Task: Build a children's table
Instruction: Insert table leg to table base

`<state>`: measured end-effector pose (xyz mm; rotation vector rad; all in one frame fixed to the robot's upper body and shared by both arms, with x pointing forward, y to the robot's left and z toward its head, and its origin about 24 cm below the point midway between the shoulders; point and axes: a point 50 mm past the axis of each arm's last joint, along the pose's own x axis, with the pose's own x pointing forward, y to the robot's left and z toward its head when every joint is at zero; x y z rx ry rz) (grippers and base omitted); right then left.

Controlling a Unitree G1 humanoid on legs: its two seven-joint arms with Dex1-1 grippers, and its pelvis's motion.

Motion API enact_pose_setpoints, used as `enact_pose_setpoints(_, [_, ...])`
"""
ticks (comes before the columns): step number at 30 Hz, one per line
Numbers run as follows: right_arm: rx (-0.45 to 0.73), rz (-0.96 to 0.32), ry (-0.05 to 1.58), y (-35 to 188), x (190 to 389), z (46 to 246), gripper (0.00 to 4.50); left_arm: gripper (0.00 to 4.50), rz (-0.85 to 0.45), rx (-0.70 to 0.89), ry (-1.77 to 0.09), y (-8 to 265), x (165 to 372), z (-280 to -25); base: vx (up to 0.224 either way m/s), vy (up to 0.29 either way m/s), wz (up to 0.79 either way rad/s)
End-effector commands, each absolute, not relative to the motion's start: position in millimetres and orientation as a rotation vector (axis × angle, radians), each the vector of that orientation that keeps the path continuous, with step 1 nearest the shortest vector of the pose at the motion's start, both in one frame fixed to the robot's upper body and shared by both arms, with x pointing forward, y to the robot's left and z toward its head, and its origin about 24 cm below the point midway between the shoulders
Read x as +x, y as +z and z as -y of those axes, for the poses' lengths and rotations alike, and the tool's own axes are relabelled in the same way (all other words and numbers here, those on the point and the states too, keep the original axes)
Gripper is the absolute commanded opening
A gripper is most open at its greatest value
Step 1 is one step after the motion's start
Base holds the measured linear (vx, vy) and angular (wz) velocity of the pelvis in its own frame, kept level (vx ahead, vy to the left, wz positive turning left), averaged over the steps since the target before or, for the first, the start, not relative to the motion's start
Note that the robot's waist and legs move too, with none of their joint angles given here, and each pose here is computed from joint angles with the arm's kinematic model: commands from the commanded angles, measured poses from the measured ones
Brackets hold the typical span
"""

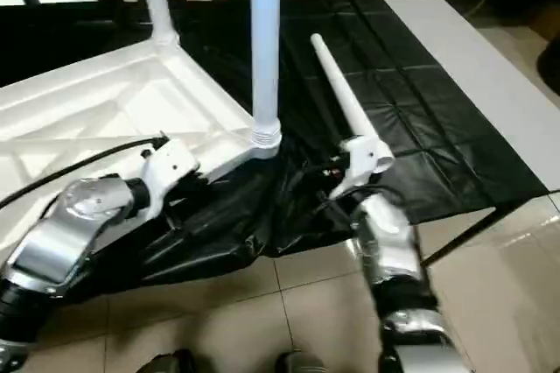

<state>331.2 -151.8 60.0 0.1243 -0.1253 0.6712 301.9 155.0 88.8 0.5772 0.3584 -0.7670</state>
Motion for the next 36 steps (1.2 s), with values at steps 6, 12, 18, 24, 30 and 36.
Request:
enact_pose_setpoints(6, [0.085,0.135,0.801,75.7,331.6,156.0,3.40,0.00,-0.452,0.593,-0.921,60.7,284.7,-168.3,0.000,0.000,0.00])
enact_pose_setpoints(12, [0.051,0.111,0.829,83.3,338.5,155.1,3.40,0.00,-0.436,0.606,-0.986,61.5,282.2,-168.8,0.000,0.000,0.00])
enact_pose_setpoints(18, [0.058,0.047,0.977,83.3,338.1,147.0,3.40,0.00,-0.421,0.606,-1.054,61.2,277.6,-165.6,0.000,0.000,0.00])
enact_pose_setpoints(24, [0.013,0.011,1.053,83.1,341.9,141.8,3.40,0.00,-0.423,0.613,-1.111,58.9,272.1,-160.4,0.000,0.000,0.00])
enact_pose_setpoints(30, [0.021,0.041,1.006,91.3,352.2,136.8,3.40,0.00,-0.420,0.616,-1.133,59.4,270.1,-158.0,0.000,0.000,0.00])
enact_pose_setpoints(36, [0.009,-0.013,1.137,87.3,348.1,132.2,3.06,0.00,-0.424,0.624,-1.142,58.4,269.8,-158.0,0.000,0.000,0.00])
